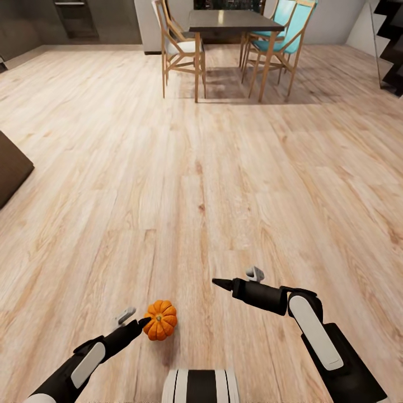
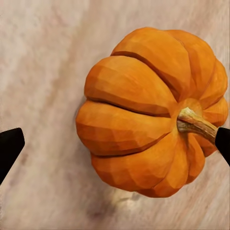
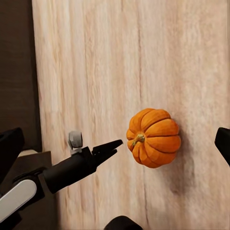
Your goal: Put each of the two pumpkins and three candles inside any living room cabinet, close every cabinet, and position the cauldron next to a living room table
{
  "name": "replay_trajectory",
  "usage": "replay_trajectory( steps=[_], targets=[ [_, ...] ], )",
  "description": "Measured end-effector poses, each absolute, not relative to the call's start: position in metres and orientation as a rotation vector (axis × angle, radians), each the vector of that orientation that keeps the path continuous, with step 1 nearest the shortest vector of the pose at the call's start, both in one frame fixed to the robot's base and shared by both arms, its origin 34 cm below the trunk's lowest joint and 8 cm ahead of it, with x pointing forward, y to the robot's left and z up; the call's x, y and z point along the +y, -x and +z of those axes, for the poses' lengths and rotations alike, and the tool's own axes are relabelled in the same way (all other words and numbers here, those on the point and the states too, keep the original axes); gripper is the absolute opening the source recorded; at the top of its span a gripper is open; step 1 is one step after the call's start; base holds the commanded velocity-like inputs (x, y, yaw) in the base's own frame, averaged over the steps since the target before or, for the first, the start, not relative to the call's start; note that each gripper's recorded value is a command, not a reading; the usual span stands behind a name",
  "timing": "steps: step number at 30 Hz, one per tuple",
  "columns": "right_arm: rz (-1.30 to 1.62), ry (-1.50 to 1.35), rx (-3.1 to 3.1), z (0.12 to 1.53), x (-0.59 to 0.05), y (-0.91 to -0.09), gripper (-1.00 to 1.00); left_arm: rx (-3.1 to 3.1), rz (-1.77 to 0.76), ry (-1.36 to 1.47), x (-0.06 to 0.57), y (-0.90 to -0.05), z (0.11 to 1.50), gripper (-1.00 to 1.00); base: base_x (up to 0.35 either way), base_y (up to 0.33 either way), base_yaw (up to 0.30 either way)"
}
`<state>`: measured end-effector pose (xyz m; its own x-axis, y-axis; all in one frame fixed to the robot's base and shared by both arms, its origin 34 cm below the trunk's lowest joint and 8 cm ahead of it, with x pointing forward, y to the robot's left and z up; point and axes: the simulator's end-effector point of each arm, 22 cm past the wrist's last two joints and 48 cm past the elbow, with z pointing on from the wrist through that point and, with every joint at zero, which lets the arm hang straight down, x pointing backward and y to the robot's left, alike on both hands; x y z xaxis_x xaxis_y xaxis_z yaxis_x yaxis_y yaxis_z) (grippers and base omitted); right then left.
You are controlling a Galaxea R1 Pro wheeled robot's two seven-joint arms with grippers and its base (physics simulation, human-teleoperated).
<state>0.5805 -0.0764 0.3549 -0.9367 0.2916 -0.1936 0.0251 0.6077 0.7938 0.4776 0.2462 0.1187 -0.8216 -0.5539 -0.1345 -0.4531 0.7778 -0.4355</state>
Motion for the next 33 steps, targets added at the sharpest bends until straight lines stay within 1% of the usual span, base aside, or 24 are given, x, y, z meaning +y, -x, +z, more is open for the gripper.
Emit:
replay_trajectory(
  steps=[11,21,29,33],
  targets=[
    [1.251,-0.288,2.570,0.331,-0.076,-0.574,1.00,2.759,-0.560,0.799,0.245,-0.460,0.100,1.00,0.000,0.000,0.000],
    [1.252,-0.288,2.570,0.332,-0.076,-0.574,1.00,2.749,-0.567,0.790,0.244,-0.465,0.103,1.00,0.002,0.000,0.000],
    [1.252,-0.288,2.571,0.331,-0.076,-0.573,1.00,2.748,-0.567,0.787,0.244,-0.466,0.103,1.00,0.064,-0.009,0.000],
    [1.252,-0.289,2.571,0.331,-0.076,-0.573,1.00,2.748,-0.567,0.787,0.244,-0.466,0.103,1.00,0.154,-0.007,0.000]
  ],
)
